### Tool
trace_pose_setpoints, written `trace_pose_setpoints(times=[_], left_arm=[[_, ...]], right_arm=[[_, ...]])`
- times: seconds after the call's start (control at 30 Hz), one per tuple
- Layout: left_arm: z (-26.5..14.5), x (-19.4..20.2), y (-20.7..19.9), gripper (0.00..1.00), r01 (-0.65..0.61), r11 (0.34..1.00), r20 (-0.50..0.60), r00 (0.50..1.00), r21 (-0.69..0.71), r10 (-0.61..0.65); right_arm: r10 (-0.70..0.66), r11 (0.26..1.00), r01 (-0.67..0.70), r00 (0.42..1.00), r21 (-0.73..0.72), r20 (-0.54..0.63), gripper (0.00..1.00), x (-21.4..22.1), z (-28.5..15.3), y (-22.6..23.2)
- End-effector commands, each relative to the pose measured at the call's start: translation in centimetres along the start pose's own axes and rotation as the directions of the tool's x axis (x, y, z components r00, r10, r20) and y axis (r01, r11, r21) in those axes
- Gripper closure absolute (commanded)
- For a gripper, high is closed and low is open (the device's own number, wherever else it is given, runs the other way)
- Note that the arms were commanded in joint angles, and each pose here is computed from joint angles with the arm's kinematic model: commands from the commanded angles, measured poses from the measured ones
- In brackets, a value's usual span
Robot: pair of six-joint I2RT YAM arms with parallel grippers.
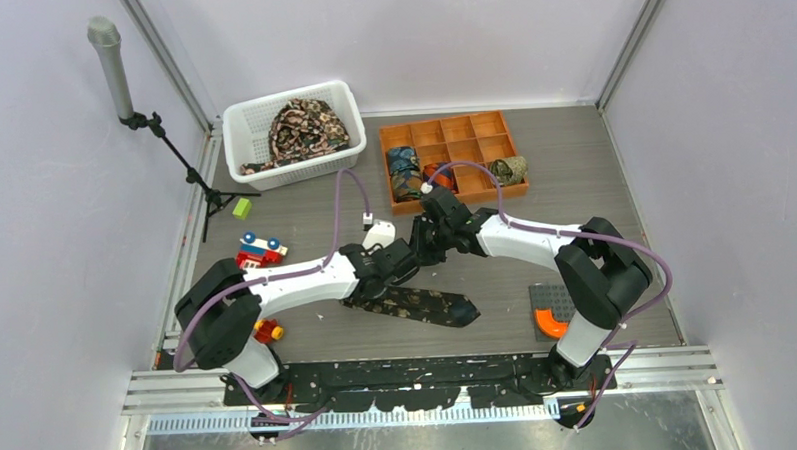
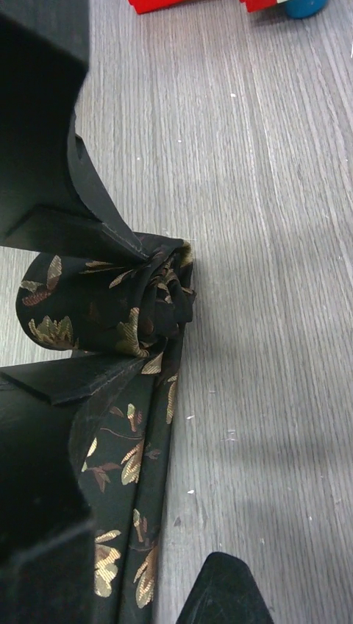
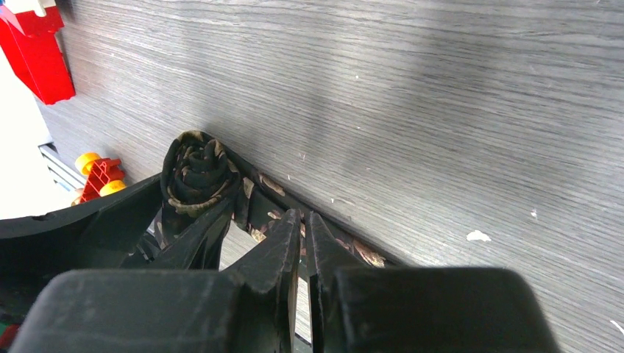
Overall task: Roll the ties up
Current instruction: Roll the tie at the center of the board.
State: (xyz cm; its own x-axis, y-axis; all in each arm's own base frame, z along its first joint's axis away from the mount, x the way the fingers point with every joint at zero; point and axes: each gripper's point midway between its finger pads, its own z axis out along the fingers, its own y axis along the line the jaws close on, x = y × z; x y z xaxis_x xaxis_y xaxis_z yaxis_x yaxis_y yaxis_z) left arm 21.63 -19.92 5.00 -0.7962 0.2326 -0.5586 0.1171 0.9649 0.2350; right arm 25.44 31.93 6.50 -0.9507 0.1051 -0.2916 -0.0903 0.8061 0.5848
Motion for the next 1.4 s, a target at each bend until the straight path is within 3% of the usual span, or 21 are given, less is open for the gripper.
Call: trace_pose_setpoints(times=[0.0,0.3,0.5,1.03,1.37], left_arm=[[-1.8,-1.5,-0.6,0.50,0.040,0.998,0.029,0.999,0.057,-0.042],[-2.9,-2.2,-0.6,0.45,0.054,0.994,0.048,0.997,0.097,-0.059],[-3.4,-2.4,-0.5,0.43,0.064,0.991,0.060,0.996,0.119,-0.071],[-6.3,-3.5,0.1,0.39,0.112,0.962,0.085,0.987,0.248,-0.137],[-8.8,-4.8,7.3,0.25,0.186,0.940,0.141,0.962,0.287,-0.234]], right_arm=[[-0.011,0.999,0.012,0.999,-0.034,0.035,0.87,-1.0,-0.6,1.0],[-0.012,0.997,0.014,0.999,-0.073,0.029,0.87,-1.0,-0.7,2.1],[-0.021,0.996,0.023,0.999,-0.092,0.029,0.80,-1.0,-0.9,2.9],[-0.059,0.990,0.062,0.998,-0.129,0.025,0.47,-0.4,-1.6,5.4],[-0.104,0.987,0.106,0.994,-0.123,0.015,0.22,1.4,-1.6,9.2]])
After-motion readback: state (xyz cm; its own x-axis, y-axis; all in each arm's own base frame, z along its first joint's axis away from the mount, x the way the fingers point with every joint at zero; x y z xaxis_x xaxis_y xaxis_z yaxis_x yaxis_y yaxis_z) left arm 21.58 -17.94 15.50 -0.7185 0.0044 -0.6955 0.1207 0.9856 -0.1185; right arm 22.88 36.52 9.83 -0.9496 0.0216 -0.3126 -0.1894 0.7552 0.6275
